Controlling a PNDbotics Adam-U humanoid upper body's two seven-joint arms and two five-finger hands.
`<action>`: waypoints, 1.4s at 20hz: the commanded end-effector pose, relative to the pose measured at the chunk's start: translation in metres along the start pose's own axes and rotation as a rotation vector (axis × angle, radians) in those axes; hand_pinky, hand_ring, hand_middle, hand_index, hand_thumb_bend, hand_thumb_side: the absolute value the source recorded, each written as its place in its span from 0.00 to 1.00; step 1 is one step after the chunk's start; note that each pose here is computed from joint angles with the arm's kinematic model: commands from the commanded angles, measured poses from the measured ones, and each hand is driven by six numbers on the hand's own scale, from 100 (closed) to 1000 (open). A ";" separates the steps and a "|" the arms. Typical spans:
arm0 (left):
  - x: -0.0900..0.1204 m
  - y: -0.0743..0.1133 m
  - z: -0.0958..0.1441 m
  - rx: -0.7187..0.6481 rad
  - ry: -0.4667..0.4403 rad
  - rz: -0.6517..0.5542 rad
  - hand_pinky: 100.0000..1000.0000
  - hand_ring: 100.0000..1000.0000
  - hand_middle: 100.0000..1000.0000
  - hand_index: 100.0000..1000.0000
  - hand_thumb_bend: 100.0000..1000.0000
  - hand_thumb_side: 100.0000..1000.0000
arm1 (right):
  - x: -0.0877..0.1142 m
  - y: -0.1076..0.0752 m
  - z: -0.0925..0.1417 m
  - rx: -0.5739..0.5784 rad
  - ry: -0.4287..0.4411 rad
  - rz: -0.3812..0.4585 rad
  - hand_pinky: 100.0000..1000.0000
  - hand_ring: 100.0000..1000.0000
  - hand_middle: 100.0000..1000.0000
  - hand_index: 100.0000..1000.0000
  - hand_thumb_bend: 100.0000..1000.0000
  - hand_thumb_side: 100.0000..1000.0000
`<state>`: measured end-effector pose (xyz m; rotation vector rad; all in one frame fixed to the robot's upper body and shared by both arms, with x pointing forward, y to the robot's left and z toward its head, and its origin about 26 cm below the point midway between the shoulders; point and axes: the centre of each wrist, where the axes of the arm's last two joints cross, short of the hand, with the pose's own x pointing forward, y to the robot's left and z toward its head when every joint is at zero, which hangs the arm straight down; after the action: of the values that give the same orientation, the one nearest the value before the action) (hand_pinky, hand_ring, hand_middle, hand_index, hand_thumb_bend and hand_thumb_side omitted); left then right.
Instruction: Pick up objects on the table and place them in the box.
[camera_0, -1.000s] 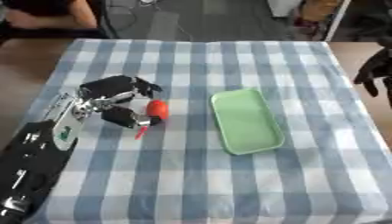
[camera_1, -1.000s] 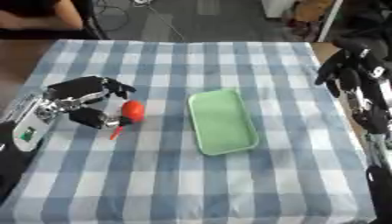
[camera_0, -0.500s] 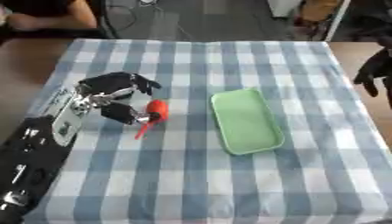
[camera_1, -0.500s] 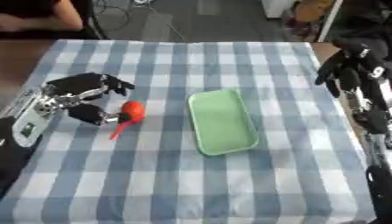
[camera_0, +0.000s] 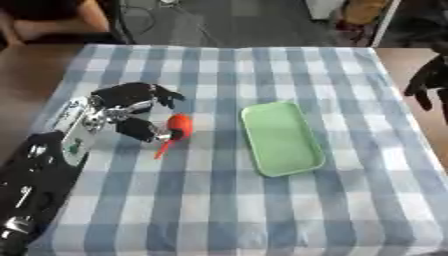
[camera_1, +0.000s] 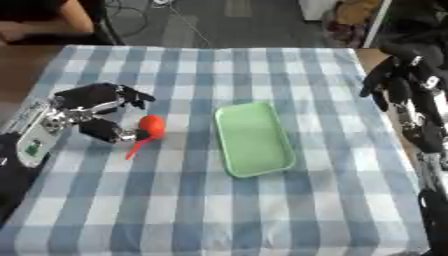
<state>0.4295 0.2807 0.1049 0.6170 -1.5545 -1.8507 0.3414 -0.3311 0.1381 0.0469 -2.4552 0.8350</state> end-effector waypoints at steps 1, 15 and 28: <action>-0.001 0.015 -0.003 0.021 -0.007 -0.040 0.58 0.66 0.66 0.97 0.89 0.90 | 0.005 -0.011 -0.007 0.034 -0.035 0.035 0.00 0.38 0.46 0.88 0.00 0.60; 0.000 0.010 -0.009 0.005 -0.012 -0.057 0.58 0.66 0.66 0.98 0.89 0.90 | 0.005 -0.010 -0.010 0.036 -0.043 0.030 0.00 0.38 0.46 0.88 0.00 0.60; -0.008 0.007 -0.007 -0.012 0.014 -0.065 0.58 0.61 0.66 0.98 0.89 0.91 | 0.005 -0.010 -0.011 0.037 -0.049 0.027 0.00 0.38 0.46 0.88 0.00 0.60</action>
<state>0.4366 0.2777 0.0950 0.6352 -1.5161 -1.8951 0.3430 -0.3287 0.1401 0.0651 -2.4630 0.8372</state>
